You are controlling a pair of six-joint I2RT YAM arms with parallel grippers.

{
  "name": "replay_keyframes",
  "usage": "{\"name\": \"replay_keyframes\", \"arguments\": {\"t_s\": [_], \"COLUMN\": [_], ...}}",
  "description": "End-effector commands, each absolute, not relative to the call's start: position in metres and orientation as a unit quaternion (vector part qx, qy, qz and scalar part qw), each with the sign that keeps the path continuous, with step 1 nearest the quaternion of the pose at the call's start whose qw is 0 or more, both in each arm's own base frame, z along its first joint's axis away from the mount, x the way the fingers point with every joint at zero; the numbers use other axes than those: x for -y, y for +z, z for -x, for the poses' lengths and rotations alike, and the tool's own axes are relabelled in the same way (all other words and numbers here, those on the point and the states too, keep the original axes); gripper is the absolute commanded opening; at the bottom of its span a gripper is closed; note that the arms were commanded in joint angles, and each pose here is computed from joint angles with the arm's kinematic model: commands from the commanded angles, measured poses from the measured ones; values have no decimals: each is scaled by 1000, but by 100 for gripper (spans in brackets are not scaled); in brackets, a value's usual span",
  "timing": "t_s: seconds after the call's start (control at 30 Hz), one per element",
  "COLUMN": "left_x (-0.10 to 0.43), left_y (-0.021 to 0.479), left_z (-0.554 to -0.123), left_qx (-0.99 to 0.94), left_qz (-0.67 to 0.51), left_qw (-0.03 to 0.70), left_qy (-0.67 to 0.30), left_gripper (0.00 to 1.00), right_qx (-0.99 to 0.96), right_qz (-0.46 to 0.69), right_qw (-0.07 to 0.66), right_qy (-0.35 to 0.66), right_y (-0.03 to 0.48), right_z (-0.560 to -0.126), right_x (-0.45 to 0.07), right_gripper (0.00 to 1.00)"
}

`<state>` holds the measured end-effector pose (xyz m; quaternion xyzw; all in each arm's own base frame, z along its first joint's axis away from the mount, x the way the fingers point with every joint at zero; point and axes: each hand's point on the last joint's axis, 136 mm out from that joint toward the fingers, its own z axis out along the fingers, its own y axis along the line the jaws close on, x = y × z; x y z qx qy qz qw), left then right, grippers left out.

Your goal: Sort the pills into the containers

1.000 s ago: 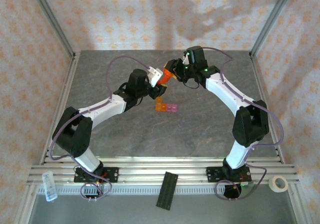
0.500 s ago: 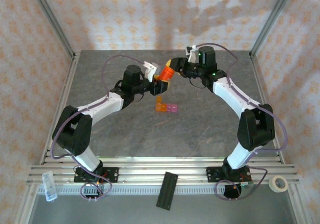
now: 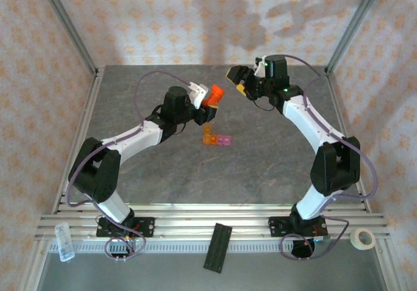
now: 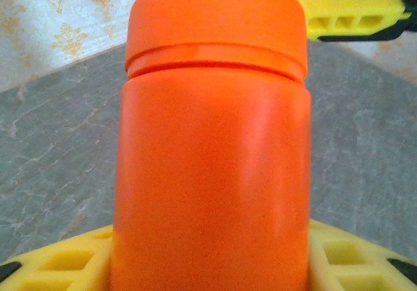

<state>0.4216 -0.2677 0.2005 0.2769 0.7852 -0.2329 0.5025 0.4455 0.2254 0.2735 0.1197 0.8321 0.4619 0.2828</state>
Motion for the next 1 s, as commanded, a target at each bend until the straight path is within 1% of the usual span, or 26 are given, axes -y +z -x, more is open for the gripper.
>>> {"name": "replay_keyframes", "arguments": {"t_s": [0.0, 0.3, 0.43, 0.6, 0.67, 0.8, 0.87, 0.97], "left_x": [263, 272, 275, 275, 276, 277, 276, 276], "left_y": [221, 219, 219, 219, 220, 221, 223, 229], "left_z": [-423, -422, -421, -421, -420, -420, -421, -421], "left_qx": [-767, -766, -766, -766, -766, -766, -767, -764], "left_qz": [-296, -308, -310, -310, -310, -307, -300, -294], "left_qw": [539, 535, 535, 534, 535, 535, 537, 538], "left_qy": [-183, -179, -180, -179, -179, -183, -184, -201], "left_gripper": [0, 0, 0, 0, 0, 0, 0, 0], "right_qx": [-840, -853, -855, -855, -856, -855, -854, -850], "right_qz": [-155, -138, -130, -127, -126, -123, -118, -109], "right_qw": [266, 238, 233, 228, 229, 229, 231, 244], "right_qy": [447, 443, 444, 447, 447, 450, 451, 454], "right_y": [272, 253, 250, 248, 247, 246, 246, 250], "right_z": [-444, -438, -435, -433, -432, -432, -432, -435], "right_x": [-228, -260, -267, -271, -270, -271, -271, -268], "right_gripper": [80, 81, 77, 66, 57, 42, 38, 36]}}
